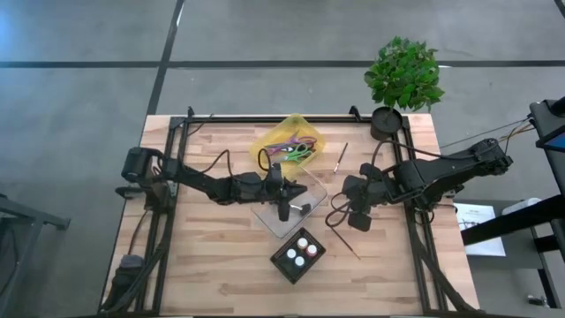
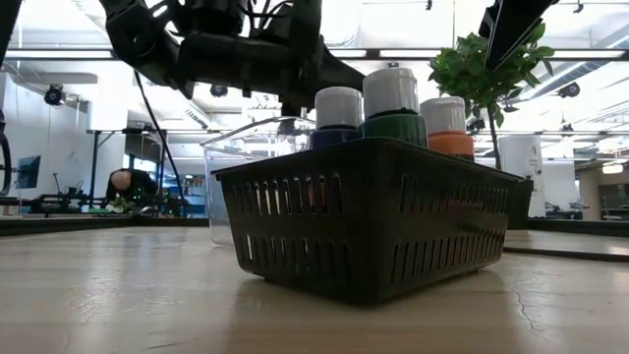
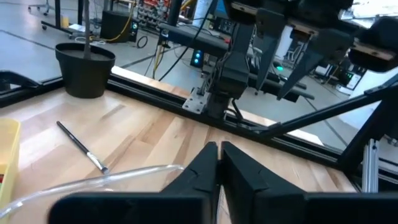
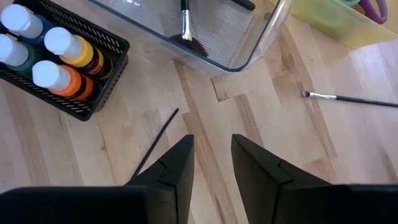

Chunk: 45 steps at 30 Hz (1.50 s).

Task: Pick & Place Paint Supplies
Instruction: Put the blush brush into the transparent bin, then put the paint brush into the transparent bin

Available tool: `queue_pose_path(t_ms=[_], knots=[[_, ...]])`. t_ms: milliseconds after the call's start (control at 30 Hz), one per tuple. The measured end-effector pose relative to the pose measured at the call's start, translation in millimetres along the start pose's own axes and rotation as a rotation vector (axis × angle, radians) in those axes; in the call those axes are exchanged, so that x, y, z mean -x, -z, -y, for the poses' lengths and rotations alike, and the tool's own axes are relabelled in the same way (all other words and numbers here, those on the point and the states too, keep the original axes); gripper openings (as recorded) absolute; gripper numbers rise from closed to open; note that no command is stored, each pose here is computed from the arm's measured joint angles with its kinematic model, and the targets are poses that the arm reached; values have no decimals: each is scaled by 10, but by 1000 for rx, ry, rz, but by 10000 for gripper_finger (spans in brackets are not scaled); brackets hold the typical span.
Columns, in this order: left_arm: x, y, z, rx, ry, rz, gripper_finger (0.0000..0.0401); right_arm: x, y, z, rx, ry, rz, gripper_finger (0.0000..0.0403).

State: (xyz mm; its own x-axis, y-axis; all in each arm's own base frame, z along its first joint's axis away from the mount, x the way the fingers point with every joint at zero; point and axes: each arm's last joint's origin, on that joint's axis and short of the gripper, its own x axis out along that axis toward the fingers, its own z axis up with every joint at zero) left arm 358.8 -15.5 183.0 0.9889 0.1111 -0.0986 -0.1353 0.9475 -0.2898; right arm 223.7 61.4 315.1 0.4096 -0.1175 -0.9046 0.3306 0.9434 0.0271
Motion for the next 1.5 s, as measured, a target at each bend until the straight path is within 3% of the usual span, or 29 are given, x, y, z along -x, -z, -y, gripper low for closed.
queue_pose_path(t_ms=[267, 367, 467, 600, 767, 867, 933, 1133, 1233, 1500], knots=[[1, 17, -3, -19, -5, -17, 100, 0, -2, -2, -1, -1, 2, 107], [2, -9, 11, -74, 13, 6, 113, -5, 0, -1, 0, -1, 1, 107], [25, -78, 56, -189, 110, 26, 117, -29, 22, -7, -7, 3, -7, 107], [111, -215, 194, -374, 322, 70, 118, -105, 118, -56, -10, 0, -39, 107], [315, -255, 541, -713, 855, 190, 118, -282, 299, -180, -43, -38, -66, 107], [485, -238, 799, -857, 1046, 270, 118, -414, 432, -288, -80, -77, -50, 107], [598, -227, 948, -960, 1040, 283, 118, -504, 533, -364, -107, -111, -35, 107], [1043, -265, 1332, -1259, 768, 184, 118, -705, 898, -507, -191, -94, 62, 107], [1308, -357, 1509, -1291, 705, 213, 118, -741, 1071, -535, -239, -61, 107, 107], [1800, -424, 1738, -1291, 725, 274, 118, -725, 1337, -865, -335, -138, 245, 107]])
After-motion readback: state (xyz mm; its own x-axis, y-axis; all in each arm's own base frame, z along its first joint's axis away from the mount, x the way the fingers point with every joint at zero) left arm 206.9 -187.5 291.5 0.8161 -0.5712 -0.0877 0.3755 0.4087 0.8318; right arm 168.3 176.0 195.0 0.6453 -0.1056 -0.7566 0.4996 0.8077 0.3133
